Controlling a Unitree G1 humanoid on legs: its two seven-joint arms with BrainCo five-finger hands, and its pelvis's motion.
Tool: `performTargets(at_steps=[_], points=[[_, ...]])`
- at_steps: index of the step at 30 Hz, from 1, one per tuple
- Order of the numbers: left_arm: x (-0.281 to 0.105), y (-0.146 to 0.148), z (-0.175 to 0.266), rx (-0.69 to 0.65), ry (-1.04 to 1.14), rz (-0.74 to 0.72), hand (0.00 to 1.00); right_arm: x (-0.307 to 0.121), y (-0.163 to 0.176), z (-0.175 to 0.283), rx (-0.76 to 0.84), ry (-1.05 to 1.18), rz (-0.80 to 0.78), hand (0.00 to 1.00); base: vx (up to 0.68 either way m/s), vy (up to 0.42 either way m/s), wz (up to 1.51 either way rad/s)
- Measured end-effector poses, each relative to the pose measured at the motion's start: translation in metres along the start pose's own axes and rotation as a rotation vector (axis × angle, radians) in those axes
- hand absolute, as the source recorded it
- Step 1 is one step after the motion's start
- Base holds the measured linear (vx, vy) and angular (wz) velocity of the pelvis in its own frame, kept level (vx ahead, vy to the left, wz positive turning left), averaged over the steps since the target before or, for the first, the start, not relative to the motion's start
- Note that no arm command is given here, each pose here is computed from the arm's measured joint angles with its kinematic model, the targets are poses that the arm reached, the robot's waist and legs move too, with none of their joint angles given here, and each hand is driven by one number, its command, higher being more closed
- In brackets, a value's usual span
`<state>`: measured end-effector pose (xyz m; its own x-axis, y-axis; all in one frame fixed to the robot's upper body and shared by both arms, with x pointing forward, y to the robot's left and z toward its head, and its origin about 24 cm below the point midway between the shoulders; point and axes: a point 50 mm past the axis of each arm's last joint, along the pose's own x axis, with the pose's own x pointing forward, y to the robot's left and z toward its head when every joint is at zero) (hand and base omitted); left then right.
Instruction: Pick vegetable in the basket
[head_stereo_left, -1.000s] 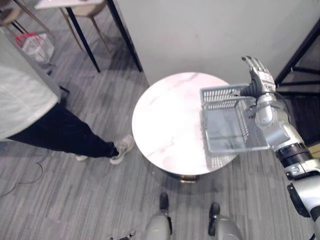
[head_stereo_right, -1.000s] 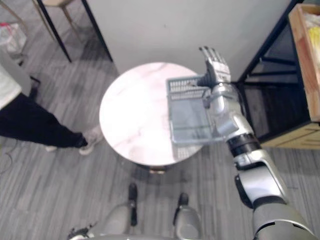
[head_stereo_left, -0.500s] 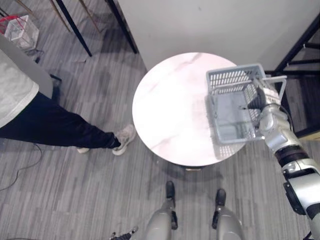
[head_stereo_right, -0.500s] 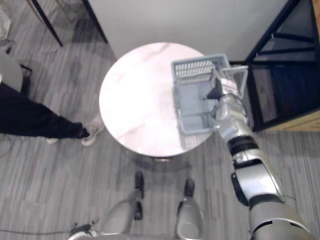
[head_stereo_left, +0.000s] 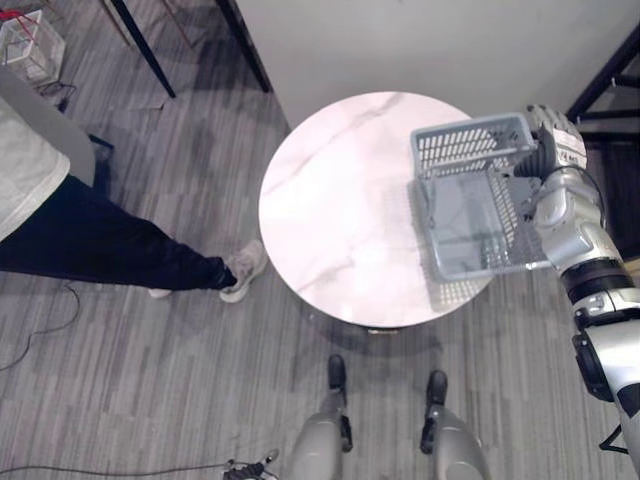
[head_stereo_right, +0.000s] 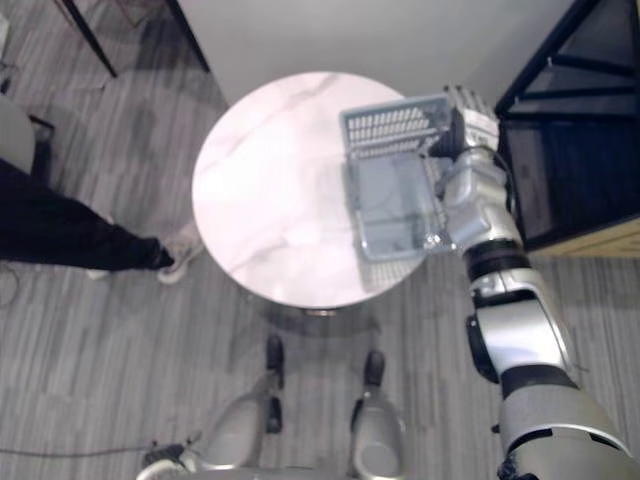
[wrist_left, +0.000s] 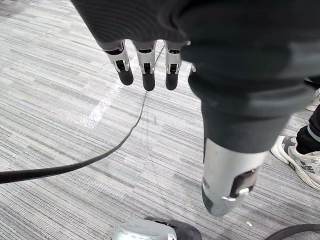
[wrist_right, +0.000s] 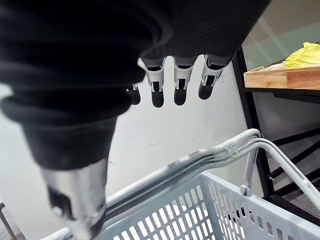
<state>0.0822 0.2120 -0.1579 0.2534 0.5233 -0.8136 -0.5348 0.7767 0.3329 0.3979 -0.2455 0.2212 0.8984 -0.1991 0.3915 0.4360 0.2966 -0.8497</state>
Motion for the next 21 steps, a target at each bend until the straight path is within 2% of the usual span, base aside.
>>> performTargets(at_steps=[11,21], points=[[0.001,-0.006,0.007,0.003,-0.016,-0.031,0.00,0.009,-0.013,0.012,-0.055,-0.037,-0.039,0.00,-0.01,-0.001,-0.02],[0.005,0.004,0.008,-0.015,-0.010,-0.012,0.00,0.014,-0.014,0.006,-0.082,0.005,-0.019,0.00,0.00,0.008,0.10]])
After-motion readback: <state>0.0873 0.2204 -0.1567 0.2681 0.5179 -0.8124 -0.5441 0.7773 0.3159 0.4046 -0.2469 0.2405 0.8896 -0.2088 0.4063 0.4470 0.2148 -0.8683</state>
